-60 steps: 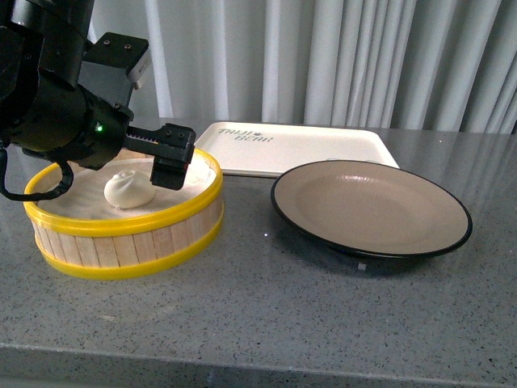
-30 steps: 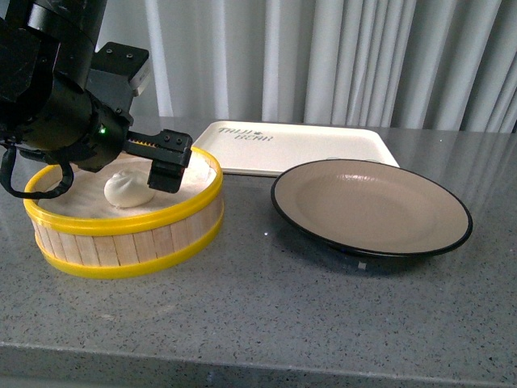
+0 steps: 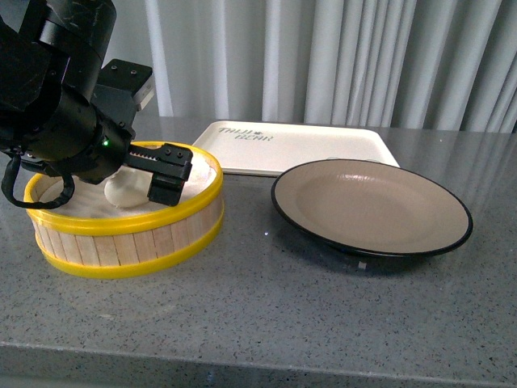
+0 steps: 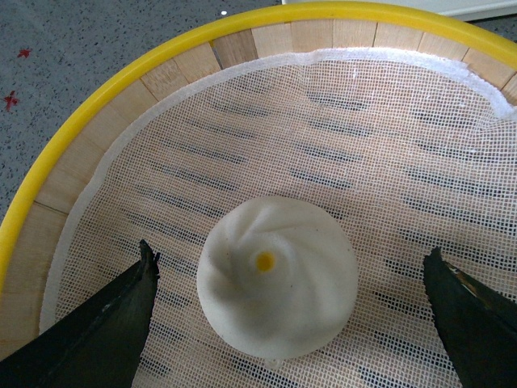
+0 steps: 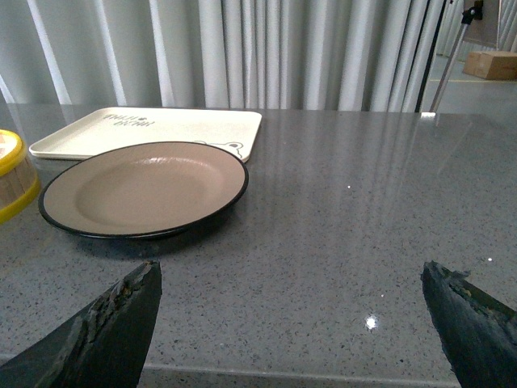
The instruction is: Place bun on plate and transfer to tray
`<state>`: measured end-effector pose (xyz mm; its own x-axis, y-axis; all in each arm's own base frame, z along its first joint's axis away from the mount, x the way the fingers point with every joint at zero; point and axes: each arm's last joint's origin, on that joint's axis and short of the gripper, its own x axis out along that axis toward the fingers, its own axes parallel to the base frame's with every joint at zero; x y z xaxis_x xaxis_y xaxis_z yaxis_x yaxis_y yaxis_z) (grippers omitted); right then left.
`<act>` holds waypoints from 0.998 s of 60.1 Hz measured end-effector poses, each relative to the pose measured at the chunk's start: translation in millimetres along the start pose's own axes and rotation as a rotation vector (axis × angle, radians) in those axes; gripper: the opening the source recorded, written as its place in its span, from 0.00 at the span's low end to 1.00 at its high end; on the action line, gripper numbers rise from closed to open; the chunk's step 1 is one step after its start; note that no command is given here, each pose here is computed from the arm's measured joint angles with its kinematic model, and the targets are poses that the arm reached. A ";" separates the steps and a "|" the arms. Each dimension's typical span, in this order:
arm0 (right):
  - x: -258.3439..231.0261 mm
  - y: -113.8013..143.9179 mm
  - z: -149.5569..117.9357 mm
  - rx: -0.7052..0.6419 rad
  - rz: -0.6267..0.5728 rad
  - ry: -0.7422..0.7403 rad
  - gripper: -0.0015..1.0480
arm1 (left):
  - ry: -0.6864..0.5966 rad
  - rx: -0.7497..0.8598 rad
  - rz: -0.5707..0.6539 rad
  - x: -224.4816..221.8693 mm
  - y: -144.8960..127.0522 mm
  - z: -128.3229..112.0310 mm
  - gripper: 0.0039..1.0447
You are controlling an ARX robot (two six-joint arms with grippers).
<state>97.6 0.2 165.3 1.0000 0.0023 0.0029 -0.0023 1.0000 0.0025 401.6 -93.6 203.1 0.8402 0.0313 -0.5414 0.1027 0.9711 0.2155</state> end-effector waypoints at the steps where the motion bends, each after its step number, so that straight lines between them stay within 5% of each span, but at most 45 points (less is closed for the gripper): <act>1: 0.0 0.0 0.0 0.000 0.000 0.000 0.92 | 0.001 0.000 -0.001 0.5 -0.4 0.1 0.94; 7: 0.0 0.0 0.0 0.000 0.000 0.000 0.92 | 0.001 0.000 -0.003 1.2 -1.8 1.3 0.93; 42: 0.0 0.0 0.0 0.000 0.000 0.000 0.92 | -0.046 -0.044 -0.055 -8.2 0.2 14.4 0.05; 60: 0.0 0.0 0.0 0.000 0.000 0.000 0.92 | -0.199 -0.016 -0.109 -45.8 -14.5 58.8 0.03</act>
<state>97.6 0.2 165.3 1.0000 0.0023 0.0029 -0.0023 1.0000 0.0025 393.0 -123.0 272.5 0.9133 -0.1200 -0.3893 0.1916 0.9698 0.1507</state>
